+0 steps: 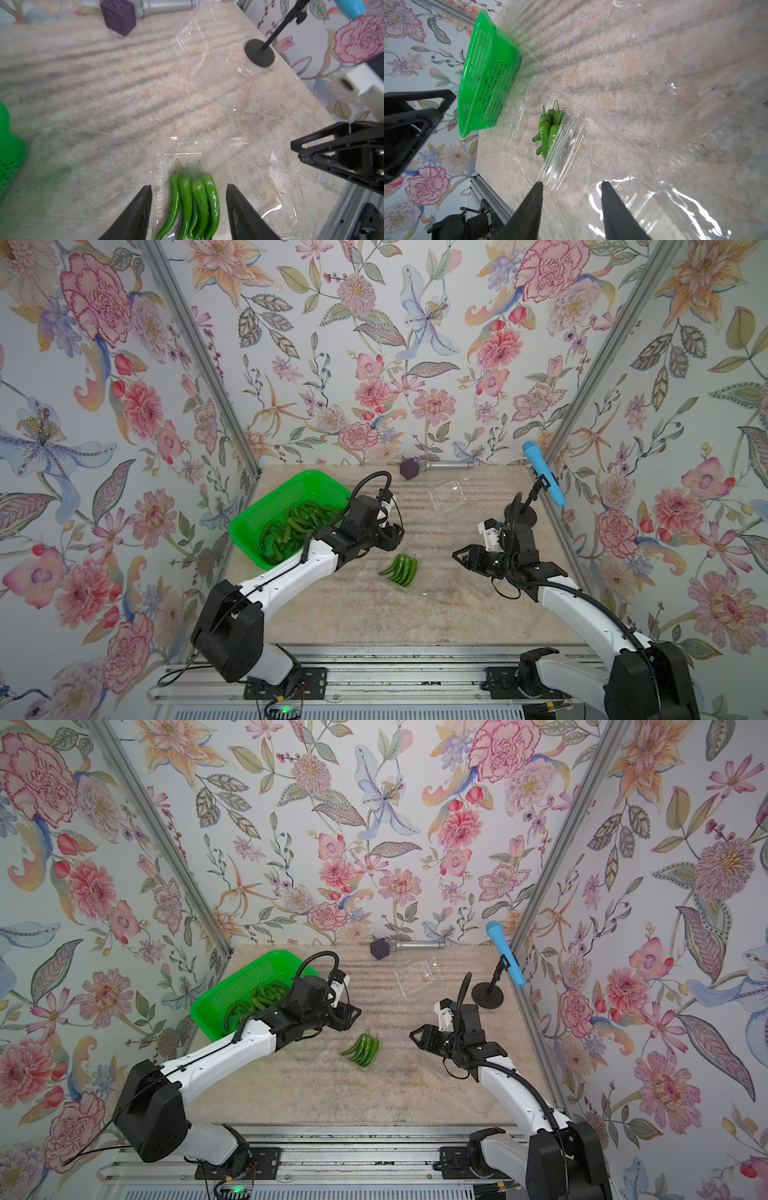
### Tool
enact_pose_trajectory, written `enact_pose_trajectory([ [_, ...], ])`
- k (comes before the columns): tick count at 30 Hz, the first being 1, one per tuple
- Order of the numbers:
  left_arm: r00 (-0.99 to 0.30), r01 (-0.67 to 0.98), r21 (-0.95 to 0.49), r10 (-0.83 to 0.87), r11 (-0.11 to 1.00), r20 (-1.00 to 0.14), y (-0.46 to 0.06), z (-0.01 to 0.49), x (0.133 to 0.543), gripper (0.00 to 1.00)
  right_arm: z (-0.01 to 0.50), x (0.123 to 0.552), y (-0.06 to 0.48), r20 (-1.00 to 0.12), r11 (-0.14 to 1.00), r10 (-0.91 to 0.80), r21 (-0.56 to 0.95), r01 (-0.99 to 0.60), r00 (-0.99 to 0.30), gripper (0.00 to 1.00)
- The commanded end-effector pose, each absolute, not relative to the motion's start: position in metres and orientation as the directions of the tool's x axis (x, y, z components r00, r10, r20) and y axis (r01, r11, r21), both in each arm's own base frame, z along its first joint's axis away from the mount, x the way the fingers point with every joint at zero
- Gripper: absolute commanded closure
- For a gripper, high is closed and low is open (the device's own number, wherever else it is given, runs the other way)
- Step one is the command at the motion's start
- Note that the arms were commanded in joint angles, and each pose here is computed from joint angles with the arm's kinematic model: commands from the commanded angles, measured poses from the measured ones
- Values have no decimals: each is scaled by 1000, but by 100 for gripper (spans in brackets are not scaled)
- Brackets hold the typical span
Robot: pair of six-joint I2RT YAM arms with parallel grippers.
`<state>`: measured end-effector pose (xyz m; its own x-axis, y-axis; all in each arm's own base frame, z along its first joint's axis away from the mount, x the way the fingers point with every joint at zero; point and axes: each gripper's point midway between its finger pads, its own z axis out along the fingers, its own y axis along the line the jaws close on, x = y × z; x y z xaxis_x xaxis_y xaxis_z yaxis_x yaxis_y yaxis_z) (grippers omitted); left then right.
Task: Take small green peppers out of containers
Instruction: Pick up the green pepper from the packing box.
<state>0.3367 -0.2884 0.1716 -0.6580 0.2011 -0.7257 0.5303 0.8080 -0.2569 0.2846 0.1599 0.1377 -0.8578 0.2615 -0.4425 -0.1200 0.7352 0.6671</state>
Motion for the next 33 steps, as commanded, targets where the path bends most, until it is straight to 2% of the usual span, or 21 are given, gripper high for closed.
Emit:
enact_pose_trajectory([
  [1, -710, 505, -255, 228, 825, -667, -302, 131, 327, 39, 134, 275, 160, -419, 720, 266, 685, -111, -868, 52],
  [5, -723, 524, -254, 267, 813, -638, -327, 111, 318, 38, 132, 271, 158, -414, 716, 267, 689, -108, -870, 52],
  [12, -747, 500, -239, 274, 833, -606, -333, 91, 320, 38, 130, 268, 153, -410, 710, 270, 696, -107, -871, 52],
  [25, -785, 441, -259, 229, 859, -576, -340, 65, 333, 45, 123, 267, 146, -399, 704, 272, 703, -101, -876, 52],
  [33, -816, 365, -311, 141, 877, -560, -336, 55, 343, 50, 121, 268, 141, -394, 700, 279, 707, -95, -876, 53],
])
